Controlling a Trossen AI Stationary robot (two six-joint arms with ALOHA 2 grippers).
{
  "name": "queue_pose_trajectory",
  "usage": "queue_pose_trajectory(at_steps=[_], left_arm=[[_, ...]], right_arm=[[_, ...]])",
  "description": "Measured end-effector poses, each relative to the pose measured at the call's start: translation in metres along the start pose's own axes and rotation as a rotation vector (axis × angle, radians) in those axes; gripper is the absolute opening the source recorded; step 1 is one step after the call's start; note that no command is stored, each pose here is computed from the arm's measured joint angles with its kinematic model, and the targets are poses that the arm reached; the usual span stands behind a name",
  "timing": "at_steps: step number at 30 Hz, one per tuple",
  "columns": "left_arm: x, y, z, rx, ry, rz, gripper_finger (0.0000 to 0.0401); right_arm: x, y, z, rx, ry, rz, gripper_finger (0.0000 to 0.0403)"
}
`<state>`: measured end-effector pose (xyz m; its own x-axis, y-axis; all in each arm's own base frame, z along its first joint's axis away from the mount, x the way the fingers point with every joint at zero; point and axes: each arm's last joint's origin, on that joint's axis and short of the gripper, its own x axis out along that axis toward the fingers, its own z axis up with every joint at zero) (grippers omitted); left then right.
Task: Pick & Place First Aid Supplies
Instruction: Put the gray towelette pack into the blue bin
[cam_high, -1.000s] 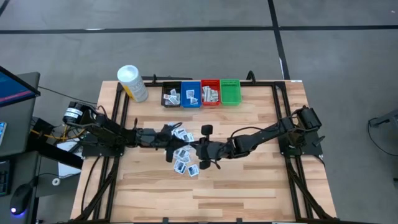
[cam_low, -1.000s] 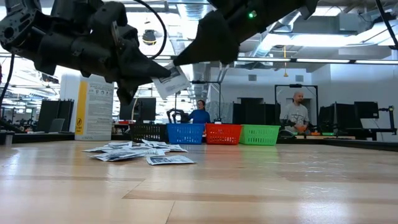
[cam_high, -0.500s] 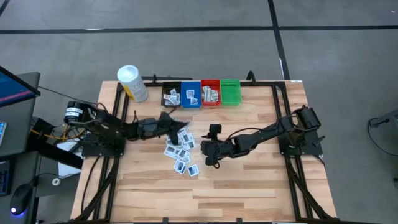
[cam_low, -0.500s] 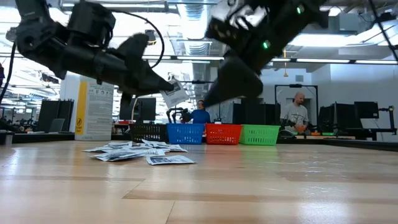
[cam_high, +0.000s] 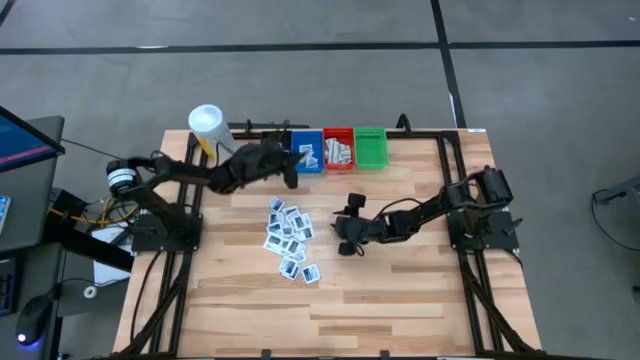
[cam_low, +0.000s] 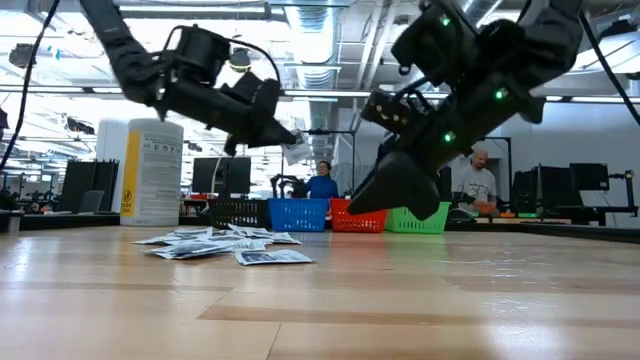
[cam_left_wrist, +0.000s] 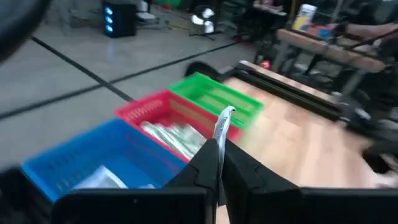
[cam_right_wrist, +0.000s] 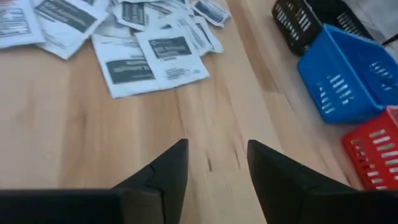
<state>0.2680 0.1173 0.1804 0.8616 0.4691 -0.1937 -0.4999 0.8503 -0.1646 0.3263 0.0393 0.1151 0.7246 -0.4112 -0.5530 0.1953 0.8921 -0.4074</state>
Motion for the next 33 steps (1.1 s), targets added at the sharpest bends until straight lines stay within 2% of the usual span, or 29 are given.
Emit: queue_pose_trajectory(at_steps=[5,9,13,22,28,33], left_arm=[[0.031,0.023,0.011,0.012,0.006,-0.039,0.0011],[0.052,0.04,0.003,0.0,0.047,-0.013,0.0015],[0.058,0.048,-0.006,-0.013,0.074,0.015,0.003],[0.051,0.037,0.004,-0.006,0.089,-0.006,0.0094],[0.032,0.026,0.006,-0.004,0.262,-0.006,0.0112],[0.006,0.008,-0.014,-0.013,0.334,-0.059,0.0113]], right_arm=[[0.007,-0.012,-0.007,0.023,0.02,0.004,0.0157],[0.01,-0.017,-0.007,0.008,0.015,0.036,0.0159],[0.01,-0.017,-0.006,-0.029,0.009,0.037,0.0158],[0.012,-0.022,0.0,-0.076,-0.05,0.036,0.0156],[0.013,-0.024,0.014,-0.031,-0.243,0.24,0.0162],[0.012,-0.026,0.02,-0.013,-0.309,0.256,0.0159]])
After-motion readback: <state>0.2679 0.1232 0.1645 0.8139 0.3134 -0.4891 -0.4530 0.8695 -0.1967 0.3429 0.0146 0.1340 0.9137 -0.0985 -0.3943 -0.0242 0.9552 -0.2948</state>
